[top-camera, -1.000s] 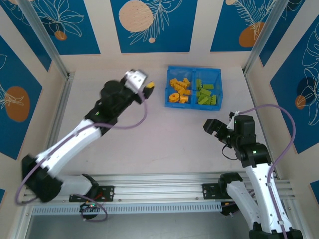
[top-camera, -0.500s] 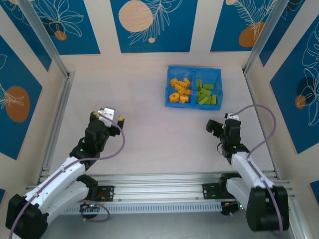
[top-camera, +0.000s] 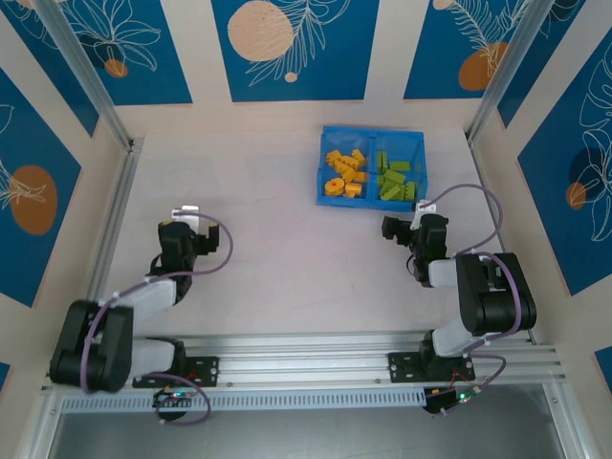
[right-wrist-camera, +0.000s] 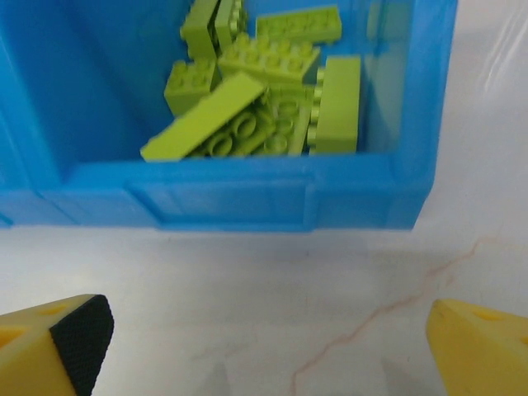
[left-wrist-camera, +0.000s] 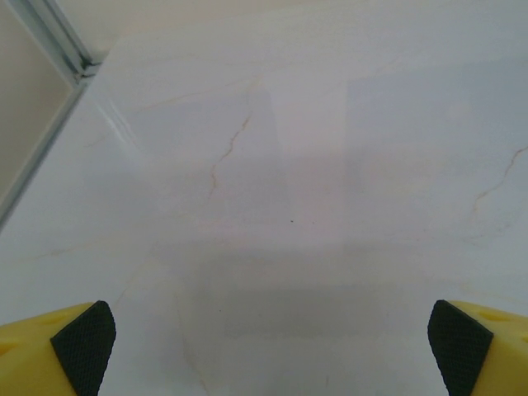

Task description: Sort the legos into containers by color

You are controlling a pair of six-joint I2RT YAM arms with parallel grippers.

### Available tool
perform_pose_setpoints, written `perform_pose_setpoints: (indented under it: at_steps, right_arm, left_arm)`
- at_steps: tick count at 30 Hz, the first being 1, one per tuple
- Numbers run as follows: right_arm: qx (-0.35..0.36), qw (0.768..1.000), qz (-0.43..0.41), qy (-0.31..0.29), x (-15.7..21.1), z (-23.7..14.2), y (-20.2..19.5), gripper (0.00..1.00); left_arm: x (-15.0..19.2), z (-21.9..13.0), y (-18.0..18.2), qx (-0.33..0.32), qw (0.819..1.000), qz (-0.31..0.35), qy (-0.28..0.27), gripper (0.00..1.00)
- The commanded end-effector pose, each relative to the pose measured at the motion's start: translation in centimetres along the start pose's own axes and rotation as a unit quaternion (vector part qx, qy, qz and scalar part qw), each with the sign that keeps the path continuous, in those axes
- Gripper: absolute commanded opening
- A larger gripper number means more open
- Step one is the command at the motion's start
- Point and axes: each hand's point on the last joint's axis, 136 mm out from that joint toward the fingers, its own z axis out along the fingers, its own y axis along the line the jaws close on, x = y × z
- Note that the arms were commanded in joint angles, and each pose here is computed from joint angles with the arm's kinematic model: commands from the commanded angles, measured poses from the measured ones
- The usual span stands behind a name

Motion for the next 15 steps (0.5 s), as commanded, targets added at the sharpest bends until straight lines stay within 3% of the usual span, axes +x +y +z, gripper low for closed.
perform_pose_setpoints:
  at_steps: [1,3,4,15]
  right_arm:
    - [0.012,0.998,-0.018,-0.056,-2.7,-0.2,0.1,1.0]
    - [0.015,0.998,-0.021,-0.057,-2.6,-0.2,0.1,1.0]
    - [0.014,0.998,-0.02,-0.055,-2.6,-0.2,0.2,1.0]
    - [0.014,0.998,-0.021,-0.054,-2.6,-0.1,0.2,1.0]
  left_arm:
    - [-1.3,2.7,-0.3,0.029,0.998,-0.021,-0.041,1.0]
    - [-0.4,3.2,-0.5,0.032,0.997,-0.024,-0.061,1.0]
    - [-0.2,3.0,-0.4,0.036,0.998,-0.027,-0.033,1.0]
    - [-0.4,3.3,-1.9,0.078,0.996,-0.009,-0.037,1.0]
